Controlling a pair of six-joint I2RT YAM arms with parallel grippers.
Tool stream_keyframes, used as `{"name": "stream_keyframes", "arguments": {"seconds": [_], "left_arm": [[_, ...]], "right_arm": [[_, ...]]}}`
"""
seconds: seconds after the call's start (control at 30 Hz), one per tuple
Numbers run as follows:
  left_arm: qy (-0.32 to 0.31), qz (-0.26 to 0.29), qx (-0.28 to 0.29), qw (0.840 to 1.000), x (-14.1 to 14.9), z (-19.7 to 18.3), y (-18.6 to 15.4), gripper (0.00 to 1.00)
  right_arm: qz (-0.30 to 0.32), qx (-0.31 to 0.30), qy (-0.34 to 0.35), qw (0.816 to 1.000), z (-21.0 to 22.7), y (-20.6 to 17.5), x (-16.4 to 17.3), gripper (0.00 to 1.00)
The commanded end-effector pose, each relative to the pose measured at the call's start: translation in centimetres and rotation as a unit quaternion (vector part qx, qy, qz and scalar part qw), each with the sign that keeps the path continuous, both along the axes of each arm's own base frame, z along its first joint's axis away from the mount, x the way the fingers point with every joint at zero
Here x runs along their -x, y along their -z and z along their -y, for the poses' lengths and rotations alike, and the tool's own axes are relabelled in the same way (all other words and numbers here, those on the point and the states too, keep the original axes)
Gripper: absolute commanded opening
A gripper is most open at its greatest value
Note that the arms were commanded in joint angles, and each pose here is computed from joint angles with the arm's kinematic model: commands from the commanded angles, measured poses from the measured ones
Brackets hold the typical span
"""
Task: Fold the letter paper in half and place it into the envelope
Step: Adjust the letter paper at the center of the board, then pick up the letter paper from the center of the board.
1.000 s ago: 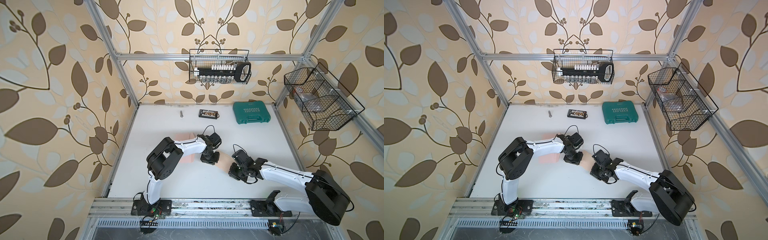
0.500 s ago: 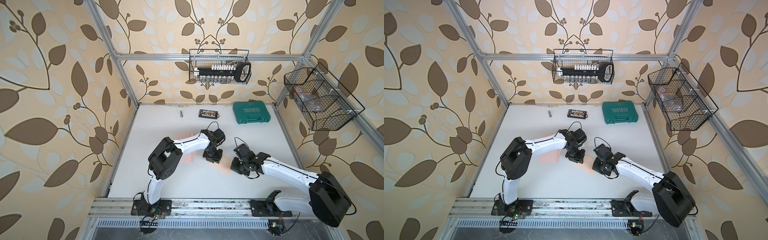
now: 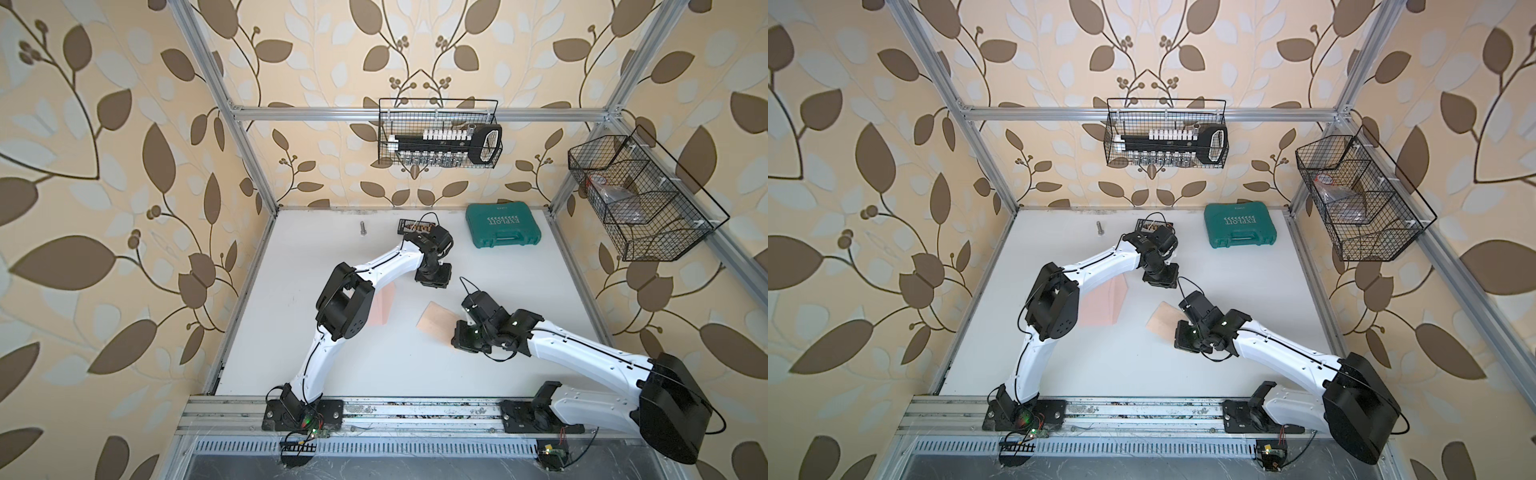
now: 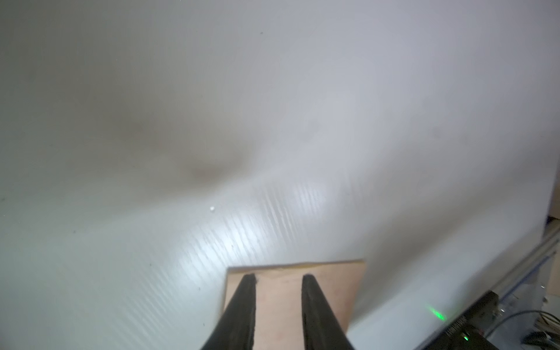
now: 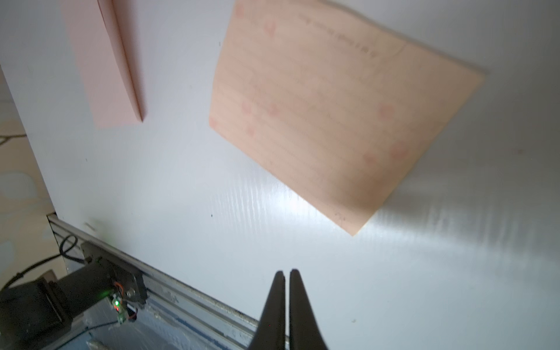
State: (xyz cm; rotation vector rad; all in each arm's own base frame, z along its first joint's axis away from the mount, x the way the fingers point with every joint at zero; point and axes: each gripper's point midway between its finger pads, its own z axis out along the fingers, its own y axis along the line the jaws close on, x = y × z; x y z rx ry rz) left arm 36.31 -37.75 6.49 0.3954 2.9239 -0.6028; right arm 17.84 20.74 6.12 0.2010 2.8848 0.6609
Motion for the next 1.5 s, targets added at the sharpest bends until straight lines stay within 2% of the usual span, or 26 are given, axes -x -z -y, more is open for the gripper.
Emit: {"name": "stream_keyframes", "arguments": {"seconds": [0.0, 0.13, 0.5, 0.57, 0.9, 0.93, 1.0, 1.1, 1.17, 1.33, 1.47], "left_arm": [[0.019, 0.006, -0.014, 1.000, 0.0, 0.4, 0.6, 0.28], [0.026, -0.001, -0.027, 0.999, 0.6, -0.1, 2.2, 0.27], [0.031, -0.032, -0.053, 0.998, 3.8, -2.8, 4.6, 0.24], [0.032, -0.034, -0.057, 0.997, 4.6, -3.6, 4.7, 0.23], [0.045, -0.065, -0.077, 0.994, 9.3, -7.2, 4.8, 0.22], [0.047, -0.065, -0.074, 0.994, 9.8, -7.3, 4.4, 0.22], [0.047, -0.065, -0.066, 0.995, 10.4, -7.5, 3.3, 0.22], [0.042, -0.047, -0.055, 0.997, 10.4, -7.7, 1.4, 0.22], [0.037, -0.036, -0.049, 0.997, 10.1, -7.6, 0.3, 0.23], [0.023, -0.032, -0.022, 0.999, 9.1, -6.4, -0.6, 0.23], [0.015, -0.045, -0.004, 0.999, 8.7, -5.1, 0.1, 0.23]], "right_arm": [[-0.033, 0.000, -0.016, 0.999, -0.6, 1.7, 1.3, 0.06], [-0.028, 0.027, -0.008, 0.999, 0.1, 2.9, 0.7, 0.06], [-0.071, 0.083, 0.009, 0.994, 2.4, 6.1, 0.5, 0.06], [-0.074, 0.087, 0.035, 0.993, 4.0, 6.2, -0.5, 0.06], [-0.040, 0.065, 0.052, 0.996, 7.3, 3.6, -6.9, 0.08], [-0.035, 0.059, 0.050, 0.996, 7.2, 3.1, -7.4, 0.11], [-0.027, 0.046, 0.046, 0.998, 6.9, 2.2, -7.8, 0.22], [-0.028, 0.015, 0.047, 0.998, 6.2, 1.4, -7.0, 0.52], [-0.037, -0.012, 0.054, 0.998, 5.8, 1.4, -5.9, 0.62], [-0.063, -0.037, 0.075, 0.994, 5.8, 2.9, -3.5, 0.65], [-0.086, -0.046, 0.102, 0.990, 5.8, 4.2, -2.9, 0.65]]}}
